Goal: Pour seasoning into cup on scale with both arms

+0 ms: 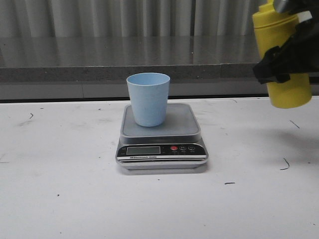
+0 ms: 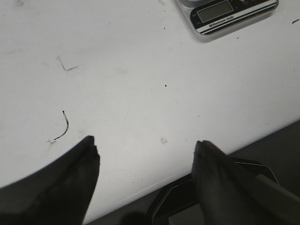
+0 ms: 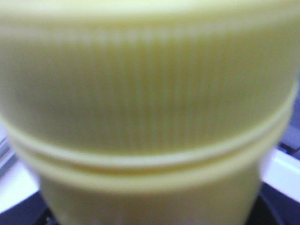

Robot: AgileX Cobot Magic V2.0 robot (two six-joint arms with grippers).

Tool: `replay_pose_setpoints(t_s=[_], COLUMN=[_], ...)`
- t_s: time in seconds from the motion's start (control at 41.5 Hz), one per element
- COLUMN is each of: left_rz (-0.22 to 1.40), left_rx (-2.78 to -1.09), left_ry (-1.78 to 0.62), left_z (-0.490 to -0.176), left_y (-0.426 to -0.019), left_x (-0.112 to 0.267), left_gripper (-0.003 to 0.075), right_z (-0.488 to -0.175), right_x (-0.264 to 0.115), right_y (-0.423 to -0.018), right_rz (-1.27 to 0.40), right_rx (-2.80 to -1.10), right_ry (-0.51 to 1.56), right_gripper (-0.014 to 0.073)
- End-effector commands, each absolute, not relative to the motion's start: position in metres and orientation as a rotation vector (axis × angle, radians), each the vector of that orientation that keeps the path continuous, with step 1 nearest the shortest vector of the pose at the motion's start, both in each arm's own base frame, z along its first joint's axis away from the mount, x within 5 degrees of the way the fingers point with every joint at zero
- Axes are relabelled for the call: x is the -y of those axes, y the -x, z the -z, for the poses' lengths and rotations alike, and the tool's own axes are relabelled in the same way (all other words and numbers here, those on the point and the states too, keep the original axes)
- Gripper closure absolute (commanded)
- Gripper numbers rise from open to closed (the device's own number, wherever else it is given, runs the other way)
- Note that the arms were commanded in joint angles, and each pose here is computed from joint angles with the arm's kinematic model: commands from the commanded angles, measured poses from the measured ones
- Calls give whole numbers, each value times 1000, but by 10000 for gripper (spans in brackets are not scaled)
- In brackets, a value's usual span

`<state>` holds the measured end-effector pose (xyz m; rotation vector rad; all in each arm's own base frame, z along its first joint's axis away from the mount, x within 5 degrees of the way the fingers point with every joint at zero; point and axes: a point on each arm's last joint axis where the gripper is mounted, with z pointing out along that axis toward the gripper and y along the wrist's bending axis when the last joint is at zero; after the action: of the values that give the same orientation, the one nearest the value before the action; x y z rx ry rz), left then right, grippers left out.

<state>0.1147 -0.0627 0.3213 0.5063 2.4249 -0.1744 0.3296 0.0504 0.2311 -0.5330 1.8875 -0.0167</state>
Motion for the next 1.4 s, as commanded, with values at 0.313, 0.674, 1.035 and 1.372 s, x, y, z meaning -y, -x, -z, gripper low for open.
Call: replay_pose_setpoints(t_s=[0.313, 0.674, 1.035, 1.372], left_rz=[207, 207, 207, 207], left_rx=[-2348, -2348, -2348, -2348], left_ry=[-483, -483, -483, -483], left_z=[-333, -333, -333, -333], left_y=[-117, -117, -117, -117], left_x=[64, 64, 64, 64], left_gripper=[293, 293, 293, 293], right_z=[-313, -335, -318, -313], right_x=[-120, -148, -161, -159], right_y=[-330, -340, -359, -368], right_rz=[225, 416, 728, 969], right_rx=[-1757, -1740, -1631, -1486], right_ry=[895, 1020, 1255, 1399], right_gripper=[253, 253, 253, 253])
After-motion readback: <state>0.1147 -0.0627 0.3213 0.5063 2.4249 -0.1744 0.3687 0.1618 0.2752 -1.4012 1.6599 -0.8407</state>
